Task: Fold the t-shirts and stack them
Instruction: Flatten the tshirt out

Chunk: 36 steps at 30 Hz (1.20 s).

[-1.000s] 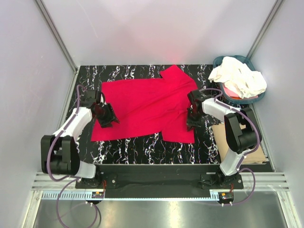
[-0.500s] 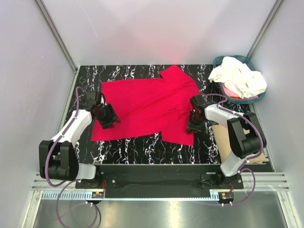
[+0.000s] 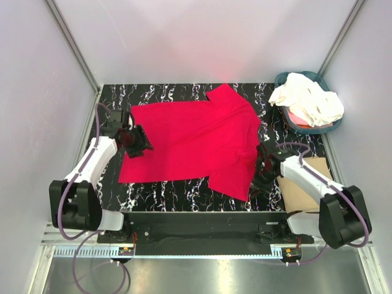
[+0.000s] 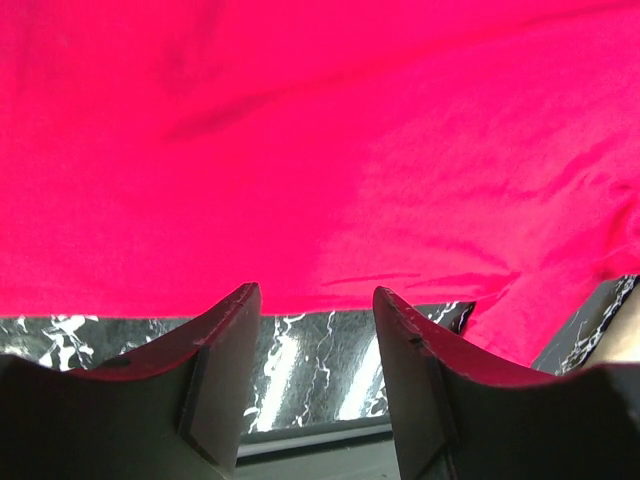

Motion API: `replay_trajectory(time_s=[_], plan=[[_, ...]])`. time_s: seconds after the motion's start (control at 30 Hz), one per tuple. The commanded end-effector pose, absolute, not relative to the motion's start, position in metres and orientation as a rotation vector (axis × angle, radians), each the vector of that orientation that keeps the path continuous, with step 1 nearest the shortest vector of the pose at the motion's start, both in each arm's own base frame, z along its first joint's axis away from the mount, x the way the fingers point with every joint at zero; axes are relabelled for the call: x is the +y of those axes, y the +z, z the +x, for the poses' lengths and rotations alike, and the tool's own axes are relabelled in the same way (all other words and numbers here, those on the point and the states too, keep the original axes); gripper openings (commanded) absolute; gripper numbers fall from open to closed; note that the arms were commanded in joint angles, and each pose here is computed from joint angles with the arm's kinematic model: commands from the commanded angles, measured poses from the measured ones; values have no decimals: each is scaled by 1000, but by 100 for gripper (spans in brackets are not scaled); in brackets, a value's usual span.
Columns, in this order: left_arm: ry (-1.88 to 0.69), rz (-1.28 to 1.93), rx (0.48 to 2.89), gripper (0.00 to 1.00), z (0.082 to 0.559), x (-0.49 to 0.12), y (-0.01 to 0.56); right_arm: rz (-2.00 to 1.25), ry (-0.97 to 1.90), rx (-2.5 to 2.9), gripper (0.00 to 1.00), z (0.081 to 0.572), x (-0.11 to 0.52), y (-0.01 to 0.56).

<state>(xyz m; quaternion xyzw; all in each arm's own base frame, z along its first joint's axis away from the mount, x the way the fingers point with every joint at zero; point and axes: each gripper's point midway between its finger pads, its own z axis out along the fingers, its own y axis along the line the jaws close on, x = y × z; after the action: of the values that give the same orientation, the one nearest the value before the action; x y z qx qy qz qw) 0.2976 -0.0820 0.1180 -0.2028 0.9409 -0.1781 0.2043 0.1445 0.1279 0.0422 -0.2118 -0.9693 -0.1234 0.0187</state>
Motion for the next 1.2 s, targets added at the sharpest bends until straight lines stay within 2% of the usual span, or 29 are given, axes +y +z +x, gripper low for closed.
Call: replay_trajectory(time_s=[0.0,0.17,0.3,0.53,0.7,0.83,1.17], plan=[[-466,-494,2556,55,322,-77,138,-623,-487,-3172,27,185,136,85],[-547,-498,2562,55,323,-87,144,-407,-389,-3317,38,248,139,98],[-561,-520,2577,55,315,-90,138,-280,-407,-3366,40,287,153,74],[-585,-478,2565,55,311,-92,146,-185,-310,-3379,44,313,155,54],[-605,-474,2575,55,311,-95,146,-226,-275,-3306,47,304,158,27],[-598,-465,2572,55,315,-94,147,-243,-221,-3218,47,276,155,-2],[-596,-465,2574,55,330,-95,148,-135,-381,-3095,49,198,161,10]])
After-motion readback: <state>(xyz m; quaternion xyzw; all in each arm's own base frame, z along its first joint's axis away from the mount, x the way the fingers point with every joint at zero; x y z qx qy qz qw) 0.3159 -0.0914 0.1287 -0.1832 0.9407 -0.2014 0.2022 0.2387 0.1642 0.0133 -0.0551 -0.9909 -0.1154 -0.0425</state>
